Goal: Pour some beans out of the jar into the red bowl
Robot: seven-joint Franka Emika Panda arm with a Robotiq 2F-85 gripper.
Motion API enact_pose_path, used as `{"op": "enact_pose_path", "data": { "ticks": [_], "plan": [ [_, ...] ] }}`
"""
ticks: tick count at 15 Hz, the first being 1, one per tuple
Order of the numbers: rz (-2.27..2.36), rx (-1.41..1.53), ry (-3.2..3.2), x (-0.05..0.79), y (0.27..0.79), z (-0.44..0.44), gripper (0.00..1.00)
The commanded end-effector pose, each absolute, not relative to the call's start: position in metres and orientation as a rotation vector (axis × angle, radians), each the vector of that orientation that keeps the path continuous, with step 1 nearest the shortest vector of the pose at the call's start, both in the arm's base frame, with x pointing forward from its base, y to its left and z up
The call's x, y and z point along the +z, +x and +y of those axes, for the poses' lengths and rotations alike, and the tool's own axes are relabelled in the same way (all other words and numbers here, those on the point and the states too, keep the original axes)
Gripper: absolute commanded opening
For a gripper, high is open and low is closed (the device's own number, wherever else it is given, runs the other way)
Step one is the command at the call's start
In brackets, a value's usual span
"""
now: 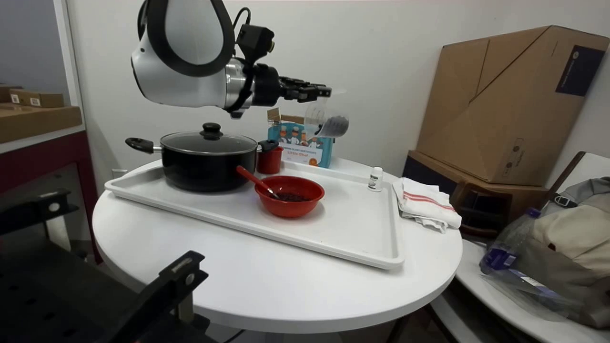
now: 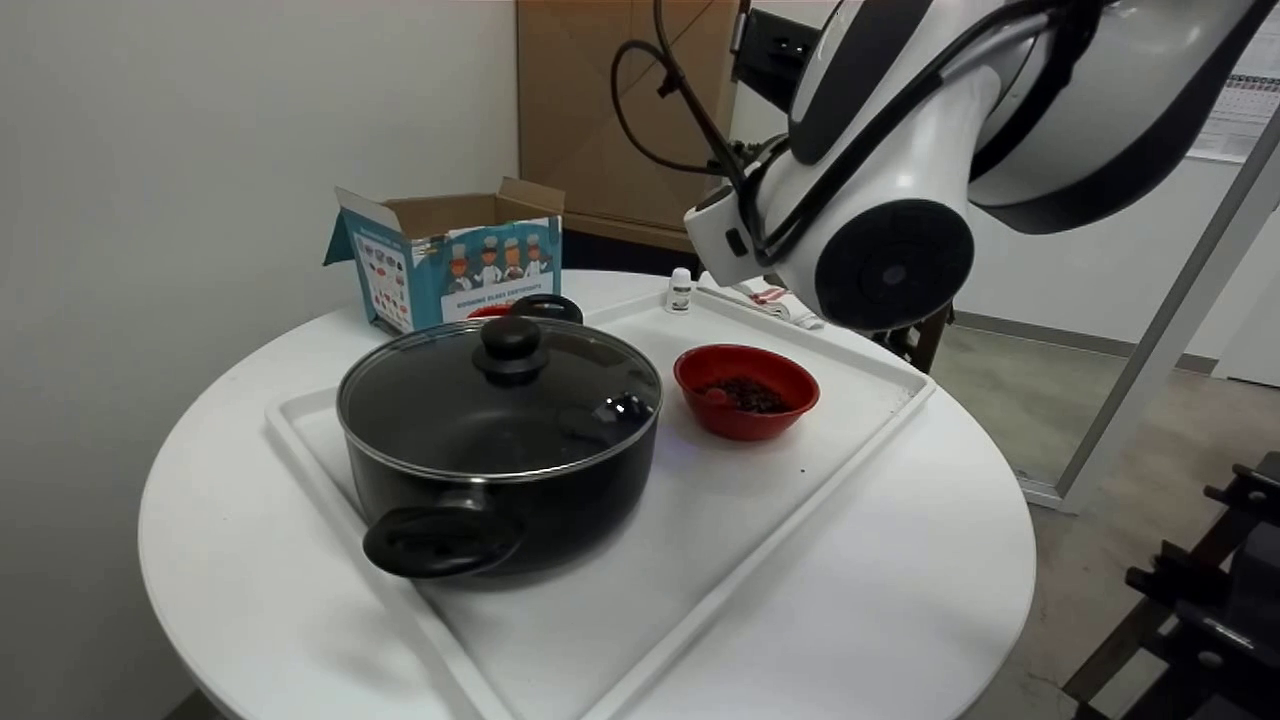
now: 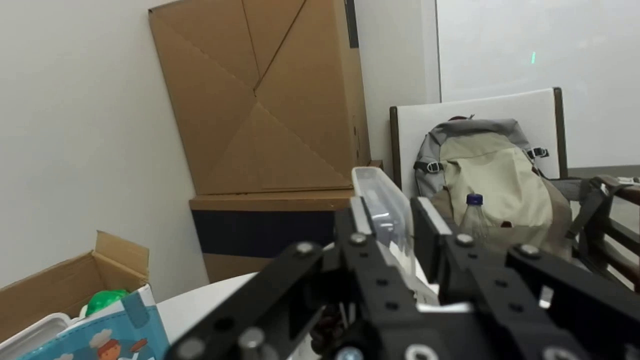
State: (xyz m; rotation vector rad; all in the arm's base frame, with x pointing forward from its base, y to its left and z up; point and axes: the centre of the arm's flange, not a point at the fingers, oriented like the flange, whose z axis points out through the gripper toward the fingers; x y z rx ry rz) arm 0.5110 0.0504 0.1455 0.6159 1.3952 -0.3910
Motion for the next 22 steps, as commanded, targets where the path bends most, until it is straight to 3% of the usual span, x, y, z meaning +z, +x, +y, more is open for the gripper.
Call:
{"op": "enact_pose_path", "data": {
  "ticks": [1, 22],
  "plan": [
    [1.324, -0.389, 0.550, 0.145, 0.503, 0.043, 0.10],
    [1.209, -0.395, 0.426, 0.146, 0.468, 0.049, 0.10]
  ]
}}
